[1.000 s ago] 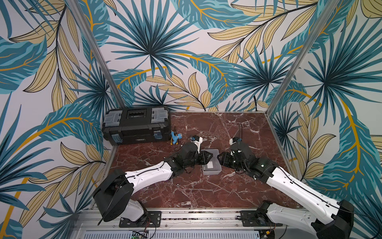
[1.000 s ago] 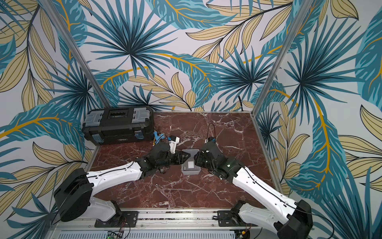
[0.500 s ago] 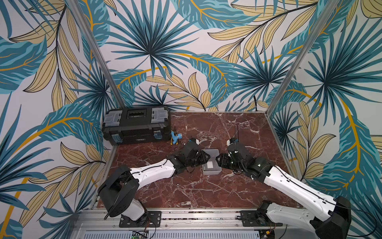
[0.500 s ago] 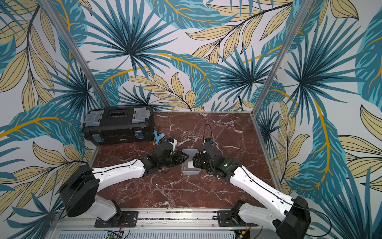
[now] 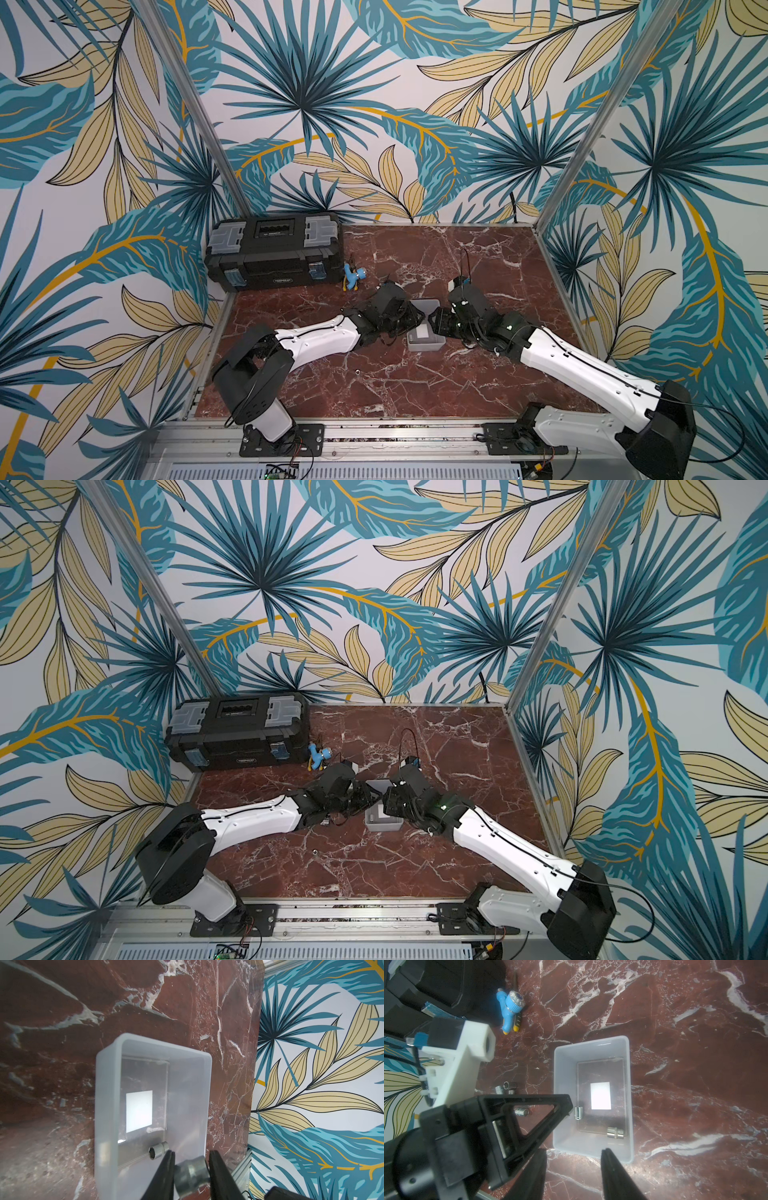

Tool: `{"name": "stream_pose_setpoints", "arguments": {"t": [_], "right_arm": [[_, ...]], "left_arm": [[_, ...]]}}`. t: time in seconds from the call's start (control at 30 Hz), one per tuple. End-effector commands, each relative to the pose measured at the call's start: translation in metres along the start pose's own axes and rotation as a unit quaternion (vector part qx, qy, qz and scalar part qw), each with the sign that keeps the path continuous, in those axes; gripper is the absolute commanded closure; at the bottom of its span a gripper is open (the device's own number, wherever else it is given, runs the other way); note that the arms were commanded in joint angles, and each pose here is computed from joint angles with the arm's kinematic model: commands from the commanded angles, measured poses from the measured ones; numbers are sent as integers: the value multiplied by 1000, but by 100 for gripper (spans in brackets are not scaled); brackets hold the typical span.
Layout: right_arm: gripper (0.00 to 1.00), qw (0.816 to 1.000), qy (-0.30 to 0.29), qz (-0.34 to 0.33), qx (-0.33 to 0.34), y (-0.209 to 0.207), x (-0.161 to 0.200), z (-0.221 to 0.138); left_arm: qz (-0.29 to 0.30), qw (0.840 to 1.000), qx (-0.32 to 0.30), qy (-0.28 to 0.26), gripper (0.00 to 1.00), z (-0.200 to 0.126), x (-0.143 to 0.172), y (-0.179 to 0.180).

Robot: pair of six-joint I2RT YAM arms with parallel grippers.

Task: Put the socket on the desktop into the storage box
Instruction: Pick up the socket head at the center of the board.

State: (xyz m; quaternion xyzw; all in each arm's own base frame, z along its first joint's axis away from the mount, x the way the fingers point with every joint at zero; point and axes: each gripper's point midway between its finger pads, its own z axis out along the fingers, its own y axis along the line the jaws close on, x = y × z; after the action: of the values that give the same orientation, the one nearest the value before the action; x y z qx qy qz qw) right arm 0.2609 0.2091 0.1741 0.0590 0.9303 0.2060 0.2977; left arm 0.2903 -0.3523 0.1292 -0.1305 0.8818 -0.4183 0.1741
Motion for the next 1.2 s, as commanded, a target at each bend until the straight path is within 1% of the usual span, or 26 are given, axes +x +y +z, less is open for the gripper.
{"name": "stream_pose_setpoints", "arguments": {"t": [0.0, 0.07, 0.17, 0.23, 0.27, 0.3, 0.37, 0.4, 0.5, 0.53, 0.57, 0.6, 0.63, 0.7, 0.73, 0.83, 0.9, 1.0, 1.1, 1.17], "right_arm": [[53, 1000, -13, -6, 0, -2, -2, -5], [53, 1000, -13, -6, 0, -2, -2, -6], [53, 1000, -8, -5, -5, 1, 0, -6], [53, 1000, -6, -11, -11, 7, 2, -7], [53, 1000, -6, -14, -12, 9, 2, -8], [53, 1000, -7, -19, -10, 10, 1, -9], [53, 999, -11, -31, -6, 14, -1, -10], [53, 999, -8, -45, -11, 21, 3, -11], [53, 997, 0, -76, -19, 38, 14, -8], [53, 996, 4, -86, -24, 47, 19, -5], [53, 995, 10, -95, -26, 54, 24, 0], [53, 994, 16, -107, -26, 63, 32, 6], [53, 992, 22, -119, -24, 72, 39, 12], [53, 988, 33, -148, -19, 91, 55, 25], [53, 985, 41, -166, -19, 103, 65, 32], [52, 972, 75, -220, -19, 135, 99, 54], [52, 965, 93, -243, -12, 148, 117, 66], [51, 961, 123, -249, -4, 152, 139, 89], [51, 956, 152, -251, 1, 154, 157, 107], [51, 952, 161, -261, 9, 154, 165, 113]], "left_arm": [[23, 999, 19, -22, 65, -6, -13, -28], [35, 999, 22, -27, 53, -8, -14, -32], [52, 997, 25, -43, 43, -15, -17, -37], [63, 996, 23, -56, 26, -22, -21, -39], [70, 995, 21, -62, 19, -26, -22, -40], [77, 995, 18, -67, 18, -30, -24, -40], [99, 992, 6, -84, 19, -42, -29, -38], [109, 990, -4, -92, 20, -49, -30, -35], [146, 979, -49, -137, 23, -82, -39, -13], [155, 973, -72, -156, 24, -96, -44, 0], [156, 967, -94, -177, 24, -109, -51, 11], [153, 960, -133, -195, 25, -125, -56, 34], [146, 953, -160, -210, 25, -140, -63, 53], [127, 945, -198, -227, 27, -167, -72, 88], [118, 941, -213, -234, 28, -180, -75, 103], [104, 934, -238, -246, 34, -210, -73, 134], [93, 934, -239, -248, 37, -220, -68, 146], [80, 938, -231, -246, 42, -225, -61, 156], [74, 939, -237, -238, 43, -224, -57, 164], [68, 940, -241, -234, 43, -222, -56, 169]]}}
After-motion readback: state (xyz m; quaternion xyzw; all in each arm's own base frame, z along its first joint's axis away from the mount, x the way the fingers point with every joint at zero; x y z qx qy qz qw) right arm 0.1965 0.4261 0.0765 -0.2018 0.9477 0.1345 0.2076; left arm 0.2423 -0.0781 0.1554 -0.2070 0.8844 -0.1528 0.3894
